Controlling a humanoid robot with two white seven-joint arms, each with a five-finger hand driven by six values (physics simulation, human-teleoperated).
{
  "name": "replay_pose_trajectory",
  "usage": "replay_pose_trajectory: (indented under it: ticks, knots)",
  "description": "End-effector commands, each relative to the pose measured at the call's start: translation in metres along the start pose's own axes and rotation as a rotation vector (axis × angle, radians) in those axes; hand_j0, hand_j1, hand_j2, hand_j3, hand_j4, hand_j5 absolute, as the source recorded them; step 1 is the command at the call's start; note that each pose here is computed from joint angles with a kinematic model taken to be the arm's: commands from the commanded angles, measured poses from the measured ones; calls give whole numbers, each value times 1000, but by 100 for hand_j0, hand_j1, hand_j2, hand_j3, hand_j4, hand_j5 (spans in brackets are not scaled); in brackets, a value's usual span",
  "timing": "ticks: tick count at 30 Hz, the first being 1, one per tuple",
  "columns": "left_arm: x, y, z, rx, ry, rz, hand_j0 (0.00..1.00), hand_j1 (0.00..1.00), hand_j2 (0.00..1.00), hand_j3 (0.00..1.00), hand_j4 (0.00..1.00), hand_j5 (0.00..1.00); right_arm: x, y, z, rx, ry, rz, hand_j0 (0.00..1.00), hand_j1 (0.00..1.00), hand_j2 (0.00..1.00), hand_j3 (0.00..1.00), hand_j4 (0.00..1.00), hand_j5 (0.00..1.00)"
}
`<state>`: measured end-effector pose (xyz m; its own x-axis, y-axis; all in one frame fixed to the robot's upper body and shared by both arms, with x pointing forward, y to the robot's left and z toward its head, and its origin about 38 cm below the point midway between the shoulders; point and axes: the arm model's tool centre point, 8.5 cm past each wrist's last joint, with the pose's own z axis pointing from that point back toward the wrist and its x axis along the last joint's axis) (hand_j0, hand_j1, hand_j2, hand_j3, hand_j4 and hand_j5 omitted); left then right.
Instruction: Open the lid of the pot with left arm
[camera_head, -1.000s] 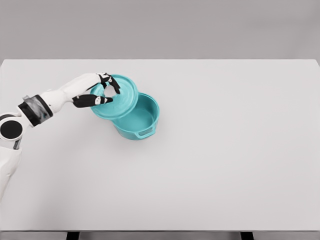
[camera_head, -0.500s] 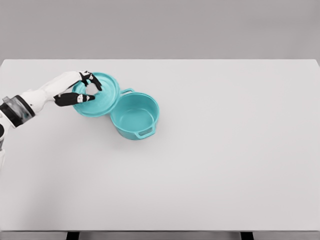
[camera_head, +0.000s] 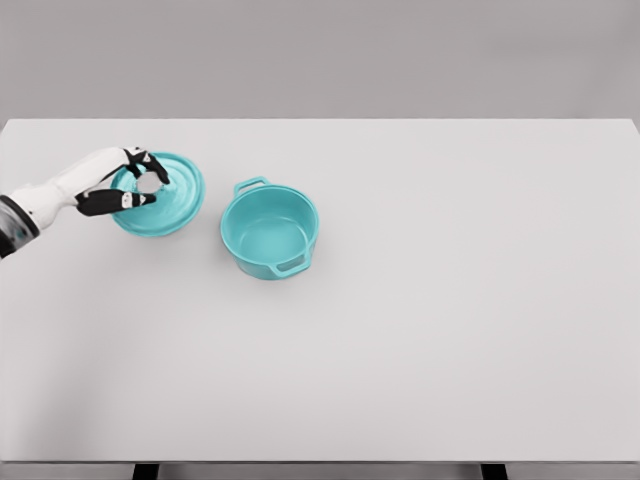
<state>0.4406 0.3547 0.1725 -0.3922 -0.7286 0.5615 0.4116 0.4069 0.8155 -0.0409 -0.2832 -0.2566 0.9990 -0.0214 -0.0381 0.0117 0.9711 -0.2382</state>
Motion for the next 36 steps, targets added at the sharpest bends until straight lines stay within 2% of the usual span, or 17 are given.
replay_pose_trajectory:
  ticks: [1,10,11,12,13,15,17,19,21,30,32,33,36]
  knots:
    - [-11,-2,3,-3,26,25,46,46,46,46,46,46,0,0,0,0,0,0,100,100,100,100,100,100]
    - [-24,-11,6,-18,63,53,50,50,50,50,50,50,0,0,0,0,0,0,100,100,100,100,100,100]
    - [-24,-11,6,-19,64,52,53,53,53,53,53,53,0,0,0,0,0,0,100,100,100,100,100,100]
    - [-26,-12,6,-23,70,54,60,60,60,60,60,60,0,0,0,0,0,0,100,100,100,100,100,100]
    - [-28,-12,6,-24,74,55,72,72,72,72,72,72,0,0,0,0,0,0,100,100,100,100,100,100]
    - [-27,-13,6,-26,73,54,82,82,82,82,82,82,0,0,0,0,0,0,100,100,100,100,100,100]
    - [-28,-14,6,-29,73,53,85,85,85,85,85,85,0,0,0,0,0,0,100,100,100,100,100,100]
    - [-27,-14,6,-30,72,53,94,94,94,94,94,94,0,0,0,0,0,0,100,100,100,100,100,100]
    - [-27,-14,6,-30,71,52,100,100,100,100,100,100,0,0,0,0,0,0,100,100,100,100,100,100]
    - [-25,-5,12,-19,67,33,100,100,100,100,100,100,0,0,0,0,0,0,100,100,100,100,100,100]
    - [-23,4,17,0,49,10,100,100,100,100,100,100,0,0,0,0,2,0,100,100,100,100,100,100]
    - [-18,12,21,19,8,-28,100,100,100,100,100,100,0,0,0,0,0,0,100,100,100,100,100,100]
    - [-22,26,33,31,24,-61,100,100,100,100,100,100,0,0,0,0,2,0,100,100,100,100,100,100]
